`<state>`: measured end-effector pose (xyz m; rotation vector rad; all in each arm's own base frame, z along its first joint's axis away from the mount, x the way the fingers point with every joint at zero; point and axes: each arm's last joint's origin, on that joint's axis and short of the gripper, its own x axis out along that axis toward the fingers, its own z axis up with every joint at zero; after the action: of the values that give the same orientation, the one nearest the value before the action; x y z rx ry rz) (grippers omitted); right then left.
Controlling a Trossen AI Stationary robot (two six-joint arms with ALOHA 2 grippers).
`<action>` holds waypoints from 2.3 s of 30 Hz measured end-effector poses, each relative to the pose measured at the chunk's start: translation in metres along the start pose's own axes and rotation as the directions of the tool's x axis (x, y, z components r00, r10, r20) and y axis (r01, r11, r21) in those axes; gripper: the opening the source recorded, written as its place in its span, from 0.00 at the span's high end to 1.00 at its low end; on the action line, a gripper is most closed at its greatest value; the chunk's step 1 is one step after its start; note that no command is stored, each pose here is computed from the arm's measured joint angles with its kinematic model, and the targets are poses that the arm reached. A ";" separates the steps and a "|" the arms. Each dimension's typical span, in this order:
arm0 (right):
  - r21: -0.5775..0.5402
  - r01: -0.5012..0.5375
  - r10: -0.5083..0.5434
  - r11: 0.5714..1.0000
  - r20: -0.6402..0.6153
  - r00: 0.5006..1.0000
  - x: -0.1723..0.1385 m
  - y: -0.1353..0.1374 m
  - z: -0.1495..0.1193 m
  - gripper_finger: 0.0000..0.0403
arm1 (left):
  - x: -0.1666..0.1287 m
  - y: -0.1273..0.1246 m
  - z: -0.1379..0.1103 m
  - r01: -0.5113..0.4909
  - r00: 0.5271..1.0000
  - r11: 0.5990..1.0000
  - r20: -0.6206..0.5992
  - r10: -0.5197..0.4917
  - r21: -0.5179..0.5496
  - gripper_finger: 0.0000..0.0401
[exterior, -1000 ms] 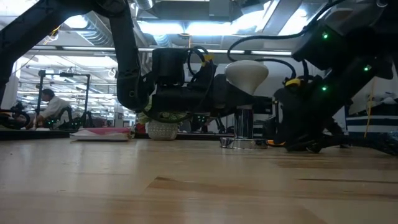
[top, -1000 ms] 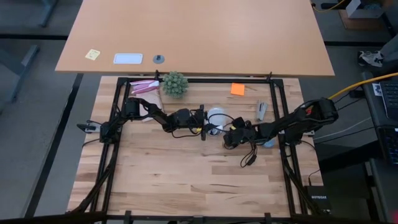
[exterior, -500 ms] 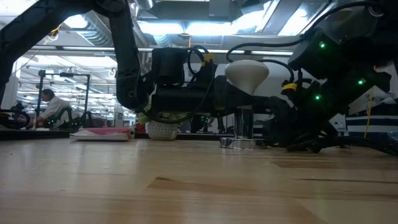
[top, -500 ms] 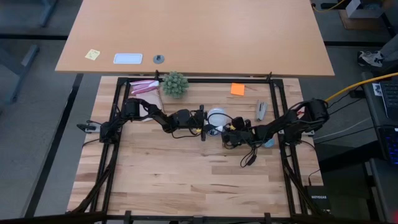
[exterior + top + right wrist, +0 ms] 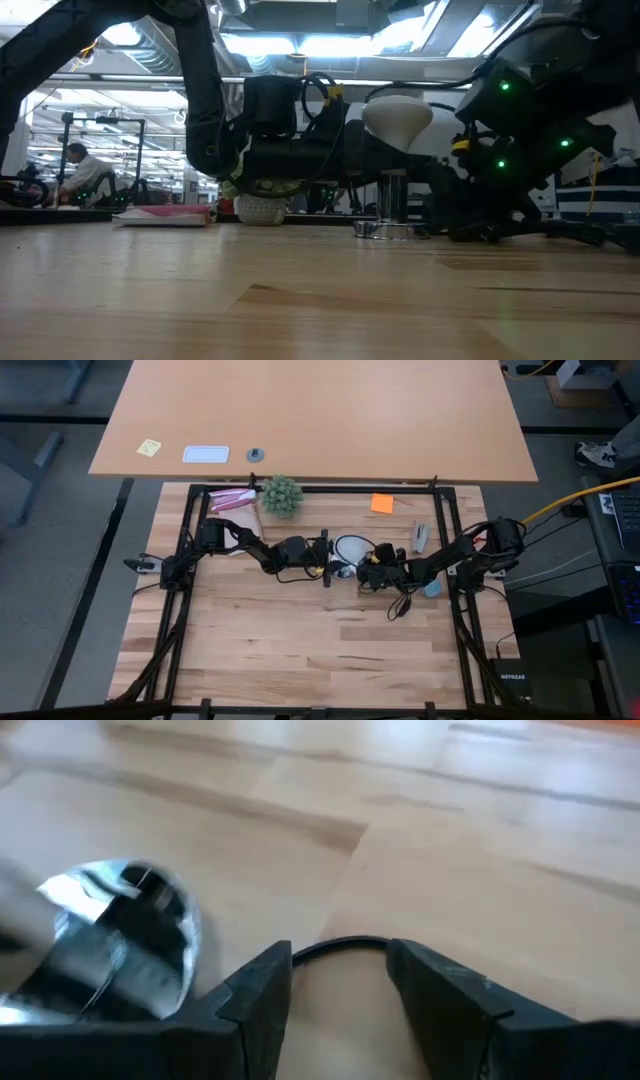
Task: Screw lightbulb
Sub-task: Remove the lightbulb from the lamp
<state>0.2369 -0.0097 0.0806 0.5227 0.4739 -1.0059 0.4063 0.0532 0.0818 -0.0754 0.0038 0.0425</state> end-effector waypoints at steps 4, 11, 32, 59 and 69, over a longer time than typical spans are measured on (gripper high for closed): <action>0.022 0.025 -0.025 0.999 0.006 1.000 0.008 -0.005 0.008 0.53 | 0.000 0.000 0.000 0.004 1.000 1.000 -0.001 -0.004 -0.001 0.60; 0.017 0.008 -0.008 1.000 0.002 1.000 0.016 -0.007 0.017 0.53 | 0.000 0.000 0.000 0.005 1.000 1.000 -0.003 -0.005 -0.002 0.60; -0.030 -0.159 0.159 0.987 -0.023 0.987 -0.032 0.009 0.021 0.53 | 0.000 0.000 0.000 0.003 1.000 1.000 0.001 -0.003 0.008 0.60; 0.104 -0.374 0.386 0.922 -0.145 0.911 -0.033 0.067 -0.018 0.53 | 0.000 0.001 0.000 -0.002 1.000 1.000 0.003 0.002 0.002 0.60; 0.064 -0.312 0.318 0.948 -0.149 0.936 -0.033 0.070 -0.016 0.53 | 0.000 0.001 0.000 -0.003 1.000 1.000 0.003 0.003 0.000 0.60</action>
<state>0.2817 0.0520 0.1012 0.6933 0.4933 -0.6689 0.4062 0.0538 0.0820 -0.0749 0.0008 0.0455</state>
